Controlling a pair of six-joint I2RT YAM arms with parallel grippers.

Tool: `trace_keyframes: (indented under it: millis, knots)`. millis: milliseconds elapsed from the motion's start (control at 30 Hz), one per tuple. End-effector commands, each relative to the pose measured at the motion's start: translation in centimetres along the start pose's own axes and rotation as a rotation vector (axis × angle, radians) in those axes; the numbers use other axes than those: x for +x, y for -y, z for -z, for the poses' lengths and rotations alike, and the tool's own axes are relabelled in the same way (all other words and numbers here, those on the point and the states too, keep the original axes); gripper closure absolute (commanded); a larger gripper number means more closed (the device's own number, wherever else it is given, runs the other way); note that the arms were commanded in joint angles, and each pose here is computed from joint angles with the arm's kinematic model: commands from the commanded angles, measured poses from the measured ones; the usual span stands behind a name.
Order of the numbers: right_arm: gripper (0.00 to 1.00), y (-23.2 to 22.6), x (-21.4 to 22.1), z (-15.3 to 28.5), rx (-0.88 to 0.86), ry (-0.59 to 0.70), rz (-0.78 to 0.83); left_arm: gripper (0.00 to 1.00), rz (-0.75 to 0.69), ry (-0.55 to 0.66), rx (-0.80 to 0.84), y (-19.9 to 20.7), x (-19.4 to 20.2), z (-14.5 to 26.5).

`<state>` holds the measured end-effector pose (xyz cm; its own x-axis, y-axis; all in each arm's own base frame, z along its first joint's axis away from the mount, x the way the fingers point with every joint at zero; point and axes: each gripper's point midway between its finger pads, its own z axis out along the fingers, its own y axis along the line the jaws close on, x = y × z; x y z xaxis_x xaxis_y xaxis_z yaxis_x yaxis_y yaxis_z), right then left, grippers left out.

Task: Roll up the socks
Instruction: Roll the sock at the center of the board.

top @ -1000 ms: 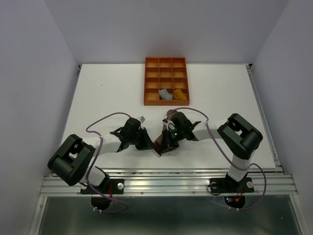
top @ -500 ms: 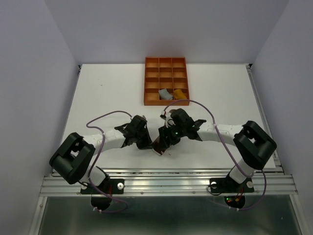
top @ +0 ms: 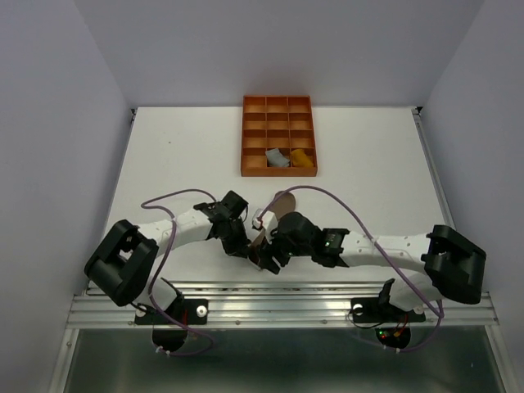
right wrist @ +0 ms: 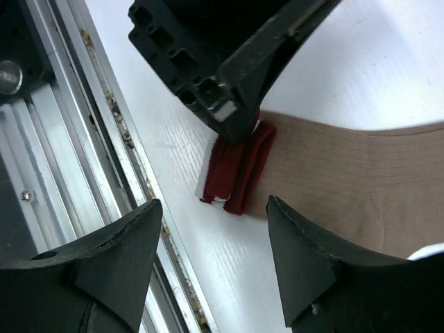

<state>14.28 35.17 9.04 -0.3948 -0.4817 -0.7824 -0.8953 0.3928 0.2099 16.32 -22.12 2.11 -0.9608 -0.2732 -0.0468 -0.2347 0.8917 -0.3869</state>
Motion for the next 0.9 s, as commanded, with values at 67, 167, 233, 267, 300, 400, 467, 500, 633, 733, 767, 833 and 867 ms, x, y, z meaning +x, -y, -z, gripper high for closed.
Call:
trace_keyframes:
  millis: [67,167,233,267,300,400,467,500,633,733,767,833,867]
  knots:
    - [0.33,-0.5,-0.8,-2.0,0.093,0.042,0.191,1.00,0.039,-0.121,-0.180,-2.7,2.2,0.8]
    - [0.33,-0.7,-0.2,-2.9,0.151,0.022,0.253,1.00,0.061,-0.153,-0.193,-2.7,2.6,0.6]
    - [0.34,-1.5,0.5,-3.5,0.155,-0.010,0.305,1.00,0.073,-0.168,-0.207,-2.9,2.8,0.6]
    - [0.34,-1.2,0.4,-3.5,0.189,-0.008,0.318,1.00,0.076,-0.170,-0.207,-2.8,2.9,0.6]
    - [0.34,-1.3,0.6,-3.6,0.196,-0.013,0.332,1.00,0.082,-0.166,-0.206,-2.7,2.8,0.7]
    - [0.34,-1.4,0.5,-3.9,0.227,-0.009,0.352,1.00,0.087,-0.159,-0.195,-2.3,2.7,1.0]
    - [0.34,-1.4,0.5,-4.1,0.240,-0.008,0.369,1.00,0.089,-0.157,-0.198,-2.3,2.6,1.1]
    - [0.34,-1.7,0.6,-4.2,0.238,-0.009,0.380,1.00,0.088,-0.159,-0.202,-2.4,2.6,1.1]
    - [0.35,-2.0,0.9,-4.6,0.247,-0.016,0.408,1.00,0.088,-0.165,-0.204,-2.4,2.7,1.2]
    - [0.37,-2.2,1.4,-4.9,0.262,-0.030,0.437,1.00,0.092,-0.168,-0.207,-2.4,2.8,1.3]
    - [0.39,-2.1,1.4,-5.0,0.268,-0.033,0.442,1.00,0.091,-0.171,-0.205,-2.4,2.8,1.3]
    - [0.42,-2.2,1.9,-5.3,0.270,-0.051,0.458,1.00,0.095,-0.178,-0.200,-2.3,2.9,1.3]
    - [0.42,-2.1,2.2,-5.5,0.270,-0.062,0.461,1.00,0.096,-0.180,-0.201,-2.3,3.0,1.3]
